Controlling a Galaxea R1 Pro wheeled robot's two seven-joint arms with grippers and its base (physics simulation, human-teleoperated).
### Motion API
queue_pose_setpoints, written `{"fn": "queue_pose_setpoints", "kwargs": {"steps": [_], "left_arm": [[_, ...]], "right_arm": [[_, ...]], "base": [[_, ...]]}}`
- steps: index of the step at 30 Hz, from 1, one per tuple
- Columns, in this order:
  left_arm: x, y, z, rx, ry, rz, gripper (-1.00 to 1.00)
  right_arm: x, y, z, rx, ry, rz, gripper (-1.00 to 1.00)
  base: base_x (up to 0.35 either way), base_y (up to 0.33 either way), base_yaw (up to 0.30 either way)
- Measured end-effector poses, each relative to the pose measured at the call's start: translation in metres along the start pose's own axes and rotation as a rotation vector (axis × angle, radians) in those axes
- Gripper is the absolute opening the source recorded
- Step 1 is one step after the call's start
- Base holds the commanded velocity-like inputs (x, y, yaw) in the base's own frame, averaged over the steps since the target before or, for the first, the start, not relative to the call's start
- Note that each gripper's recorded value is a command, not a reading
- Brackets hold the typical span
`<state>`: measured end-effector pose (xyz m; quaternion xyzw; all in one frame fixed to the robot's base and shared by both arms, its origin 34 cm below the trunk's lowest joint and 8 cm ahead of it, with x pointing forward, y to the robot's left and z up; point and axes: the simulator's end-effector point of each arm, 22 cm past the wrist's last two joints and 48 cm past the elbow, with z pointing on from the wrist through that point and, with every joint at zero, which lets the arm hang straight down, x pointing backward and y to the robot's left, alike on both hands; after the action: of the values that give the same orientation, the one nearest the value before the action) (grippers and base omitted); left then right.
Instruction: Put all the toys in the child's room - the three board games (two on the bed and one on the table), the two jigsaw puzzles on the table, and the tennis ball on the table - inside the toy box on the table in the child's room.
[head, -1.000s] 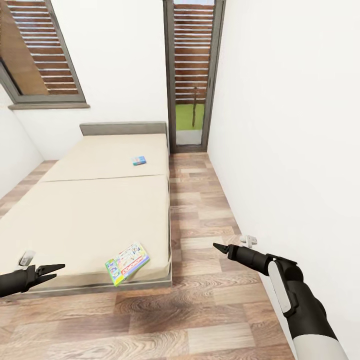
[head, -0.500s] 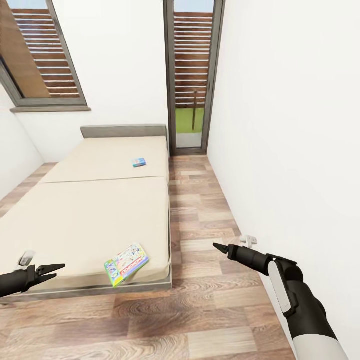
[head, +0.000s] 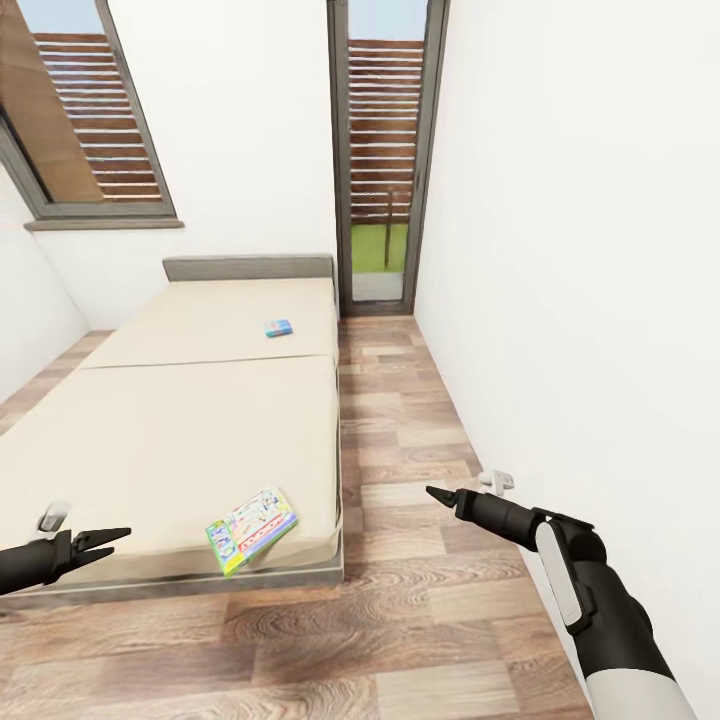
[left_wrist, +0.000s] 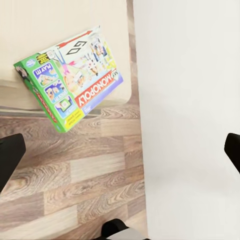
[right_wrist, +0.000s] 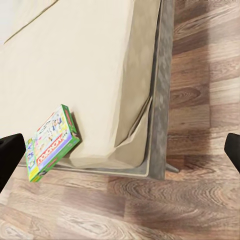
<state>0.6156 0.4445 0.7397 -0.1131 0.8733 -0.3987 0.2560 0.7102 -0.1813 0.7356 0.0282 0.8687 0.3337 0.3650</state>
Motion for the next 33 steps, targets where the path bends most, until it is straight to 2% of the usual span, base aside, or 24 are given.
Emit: {"fn": "queue_pose_setpoints", "kwargs": {"steps": [33], "left_arm": [[0.016,0.025,0.018,0.026,-0.035,0.037,1.0]], "right_arm": [[0.017,-0.014,0.014,-0.021,-0.063,-0.041,1.0]], "base": [[0.0,0.0,0.0]]}}
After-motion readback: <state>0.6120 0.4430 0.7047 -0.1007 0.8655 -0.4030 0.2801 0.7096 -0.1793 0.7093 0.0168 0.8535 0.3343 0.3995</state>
